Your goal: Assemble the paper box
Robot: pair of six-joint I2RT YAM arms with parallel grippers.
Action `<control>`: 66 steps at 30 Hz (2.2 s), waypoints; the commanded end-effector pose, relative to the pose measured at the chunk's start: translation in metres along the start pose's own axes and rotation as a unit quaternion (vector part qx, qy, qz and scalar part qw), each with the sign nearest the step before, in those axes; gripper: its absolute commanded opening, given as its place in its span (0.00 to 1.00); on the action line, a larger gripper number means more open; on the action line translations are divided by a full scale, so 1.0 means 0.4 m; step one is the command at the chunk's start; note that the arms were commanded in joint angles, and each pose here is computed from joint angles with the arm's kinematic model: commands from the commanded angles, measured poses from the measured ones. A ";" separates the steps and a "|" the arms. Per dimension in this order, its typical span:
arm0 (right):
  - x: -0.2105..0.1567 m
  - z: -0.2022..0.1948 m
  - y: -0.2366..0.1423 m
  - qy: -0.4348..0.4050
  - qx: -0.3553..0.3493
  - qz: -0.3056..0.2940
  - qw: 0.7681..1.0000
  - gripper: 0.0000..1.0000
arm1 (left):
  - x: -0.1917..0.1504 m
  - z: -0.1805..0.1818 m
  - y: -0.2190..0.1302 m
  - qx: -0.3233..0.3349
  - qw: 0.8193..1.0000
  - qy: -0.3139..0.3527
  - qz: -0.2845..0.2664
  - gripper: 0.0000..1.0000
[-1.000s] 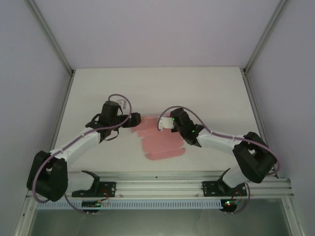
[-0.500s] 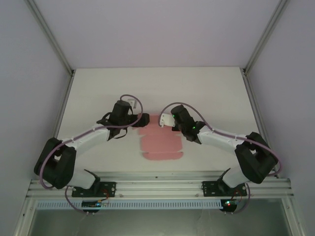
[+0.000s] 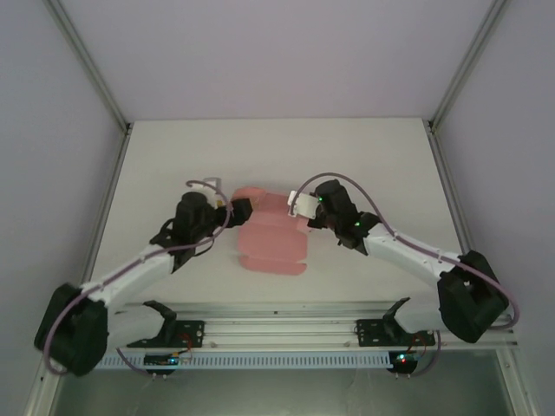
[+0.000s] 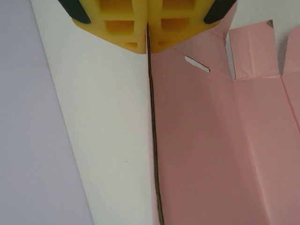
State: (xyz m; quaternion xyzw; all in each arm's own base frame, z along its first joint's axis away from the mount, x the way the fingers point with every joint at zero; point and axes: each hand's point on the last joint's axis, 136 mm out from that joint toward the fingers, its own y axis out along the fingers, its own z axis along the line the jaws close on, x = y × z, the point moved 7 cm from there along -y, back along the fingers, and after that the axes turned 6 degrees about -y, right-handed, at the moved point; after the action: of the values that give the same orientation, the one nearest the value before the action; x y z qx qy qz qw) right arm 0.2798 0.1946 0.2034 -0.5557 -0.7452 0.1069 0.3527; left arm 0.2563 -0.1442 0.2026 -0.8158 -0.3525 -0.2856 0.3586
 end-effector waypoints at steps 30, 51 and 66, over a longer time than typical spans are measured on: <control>-0.023 -0.020 -0.019 0.096 0.059 -0.025 0.993 0.00 | -0.048 0.074 0.064 -0.179 0.976 -0.089 0.080 0.37; 0.011 -0.010 -0.003 0.080 0.051 0.002 0.996 0.00 | -0.069 -0.096 0.025 -0.058 0.984 0.153 0.069 0.00; 0.043 0.029 0.000 0.006 0.031 0.016 0.999 0.00 | -0.138 -0.130 0.114 -0.026 0.976 0.196 0.089 0.10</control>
State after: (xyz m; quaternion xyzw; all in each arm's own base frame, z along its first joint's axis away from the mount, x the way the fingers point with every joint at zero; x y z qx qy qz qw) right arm 0.2692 0.2074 0.1989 -0.5579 -0.7209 0.1332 0.3890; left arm 0.2446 -0.2255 0.1626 -0.7801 -0.1611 -0.4010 0.4525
